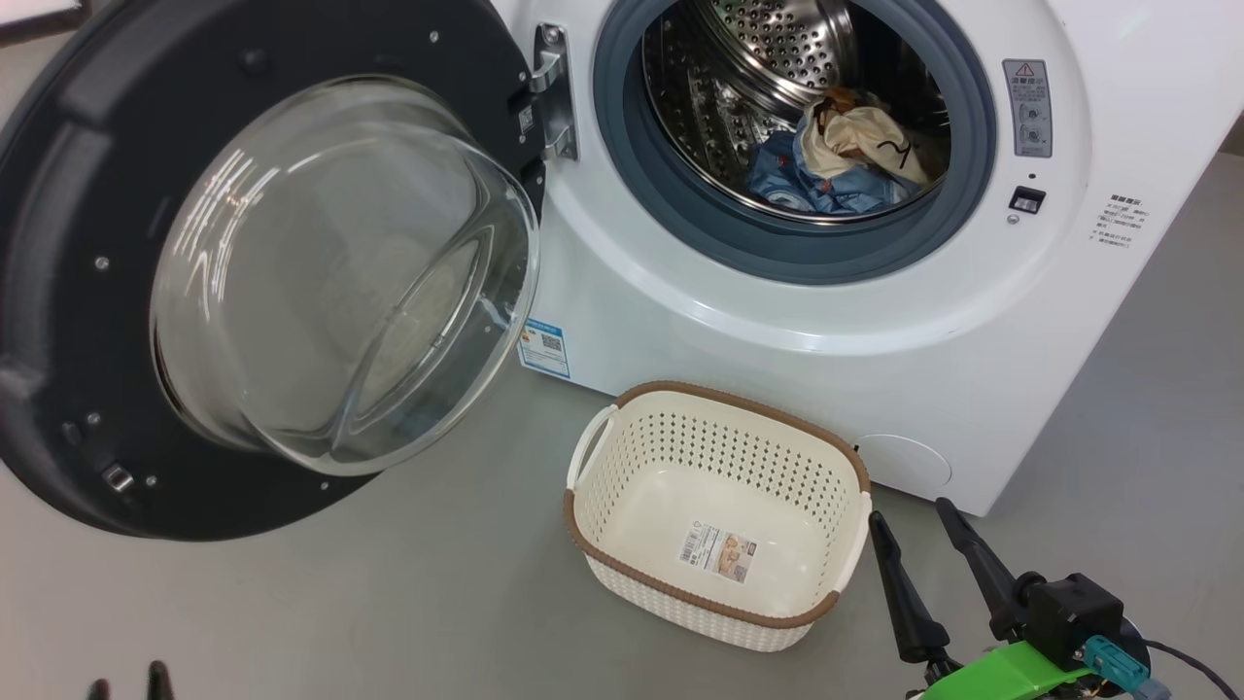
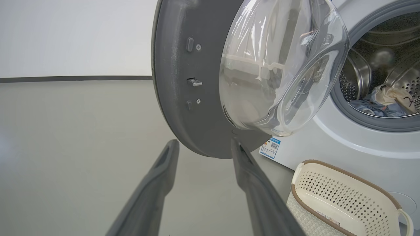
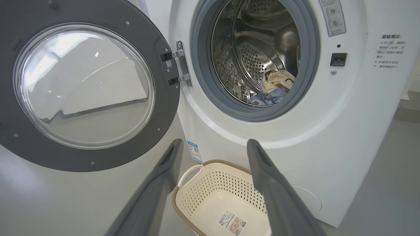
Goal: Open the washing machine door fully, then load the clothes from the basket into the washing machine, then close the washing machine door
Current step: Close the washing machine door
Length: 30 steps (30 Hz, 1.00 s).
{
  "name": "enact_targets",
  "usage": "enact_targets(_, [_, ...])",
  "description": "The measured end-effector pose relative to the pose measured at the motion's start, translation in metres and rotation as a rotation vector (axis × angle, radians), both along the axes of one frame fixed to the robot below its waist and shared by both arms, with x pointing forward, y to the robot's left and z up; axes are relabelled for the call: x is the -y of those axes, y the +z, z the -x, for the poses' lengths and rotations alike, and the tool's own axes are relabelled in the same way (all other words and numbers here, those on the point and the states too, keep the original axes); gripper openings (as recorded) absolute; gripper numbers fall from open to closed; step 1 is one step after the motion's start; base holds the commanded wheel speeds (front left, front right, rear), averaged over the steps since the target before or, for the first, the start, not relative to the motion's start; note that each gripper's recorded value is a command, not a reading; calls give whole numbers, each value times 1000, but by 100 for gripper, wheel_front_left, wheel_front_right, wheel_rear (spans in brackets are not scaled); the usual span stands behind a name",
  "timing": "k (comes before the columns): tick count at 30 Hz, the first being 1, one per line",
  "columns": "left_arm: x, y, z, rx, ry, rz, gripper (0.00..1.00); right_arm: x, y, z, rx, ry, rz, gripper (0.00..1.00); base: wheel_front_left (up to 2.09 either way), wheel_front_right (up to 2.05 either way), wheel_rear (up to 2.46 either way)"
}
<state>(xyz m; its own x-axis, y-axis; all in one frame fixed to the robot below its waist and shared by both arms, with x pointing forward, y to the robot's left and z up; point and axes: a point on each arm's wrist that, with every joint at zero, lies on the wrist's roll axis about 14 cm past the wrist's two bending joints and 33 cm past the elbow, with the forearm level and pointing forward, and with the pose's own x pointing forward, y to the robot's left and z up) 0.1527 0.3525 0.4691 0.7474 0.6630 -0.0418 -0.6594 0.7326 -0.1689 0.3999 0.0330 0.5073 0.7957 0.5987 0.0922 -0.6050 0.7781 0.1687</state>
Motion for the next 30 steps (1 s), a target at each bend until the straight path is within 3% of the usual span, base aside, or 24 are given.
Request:
enact_targets(1, [0, -1, 0, -1, -1, 2, 0, 0, 0, 0, 0, -1, 0, 100, 0, 0, 0])
enact_targets(19, [-22, 5, 15, 37, 71, 8, 0, 5, 2, 0, 5, -15, -2, 100, 0, 0, 0])
enact_targets(30, [-75, 64, 9, 157, 130, -134, 0, 9, 2, -1, 2, -26, -5, 100, 0, 0, 0])
